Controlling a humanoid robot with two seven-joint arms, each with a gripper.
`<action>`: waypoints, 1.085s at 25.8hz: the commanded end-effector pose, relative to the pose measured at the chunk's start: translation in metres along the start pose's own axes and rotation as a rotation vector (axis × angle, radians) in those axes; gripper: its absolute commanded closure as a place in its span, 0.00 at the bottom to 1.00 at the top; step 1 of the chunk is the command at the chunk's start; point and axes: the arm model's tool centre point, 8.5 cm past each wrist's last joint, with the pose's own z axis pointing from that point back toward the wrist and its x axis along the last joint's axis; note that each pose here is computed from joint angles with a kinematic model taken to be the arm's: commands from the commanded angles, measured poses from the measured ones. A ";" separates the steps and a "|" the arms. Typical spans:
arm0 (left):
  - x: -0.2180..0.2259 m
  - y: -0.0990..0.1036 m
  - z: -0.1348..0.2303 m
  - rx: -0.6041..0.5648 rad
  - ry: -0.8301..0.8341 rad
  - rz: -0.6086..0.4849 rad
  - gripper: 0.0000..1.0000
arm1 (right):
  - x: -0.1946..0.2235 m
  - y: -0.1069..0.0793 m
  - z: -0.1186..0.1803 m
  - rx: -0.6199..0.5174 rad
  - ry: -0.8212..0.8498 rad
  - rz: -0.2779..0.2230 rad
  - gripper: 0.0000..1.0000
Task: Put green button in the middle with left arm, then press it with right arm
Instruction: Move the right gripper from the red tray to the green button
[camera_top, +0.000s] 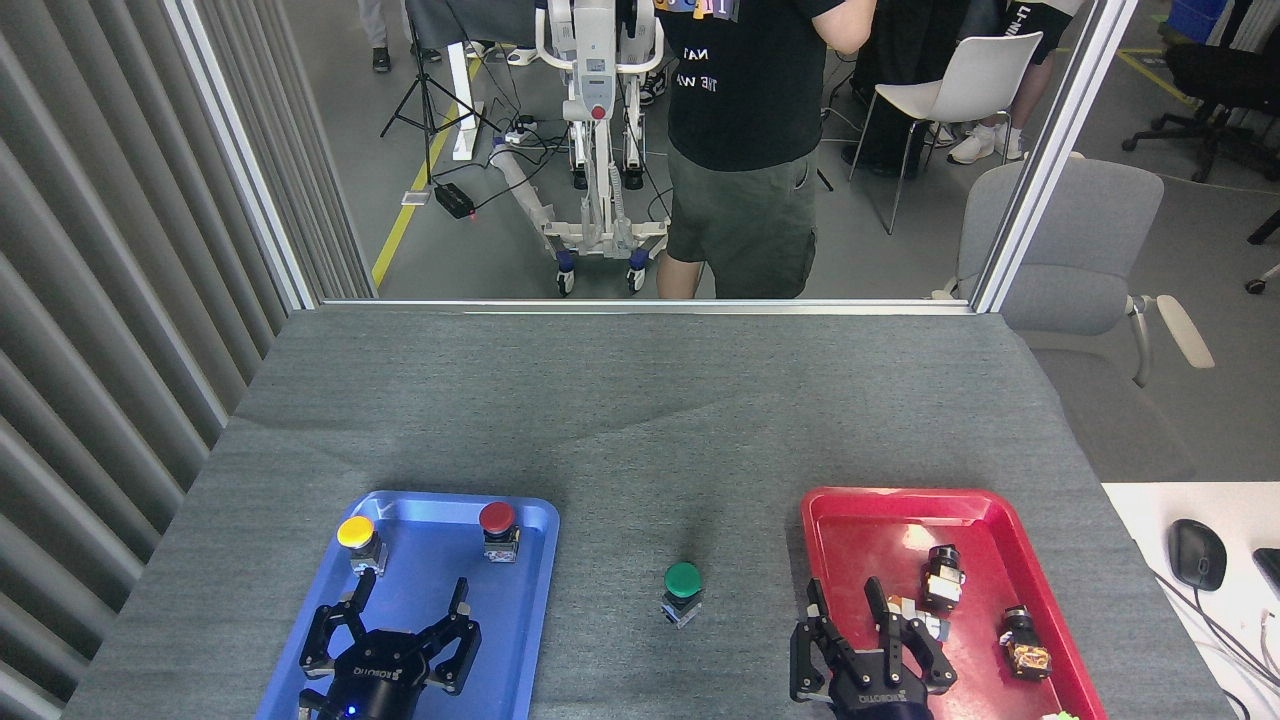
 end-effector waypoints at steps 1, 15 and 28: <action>-0.003 0.000 0.000 -0.001 0.015 0.001 0.01 | 0.030 0.008 -0.010 0.059 -0.075 0.000 0.81; -0.014 0.000 0.000 0.000 0.054 0.025 0.01 | 0.100 0.030 -0.034 0.123 -0.152 0.058 1.00; -0.015 0.000 0.000 -0.001 0.056 0.034 0.01 | 0.107 0.055 -0.041 0.199 -0.122 0.072 1.00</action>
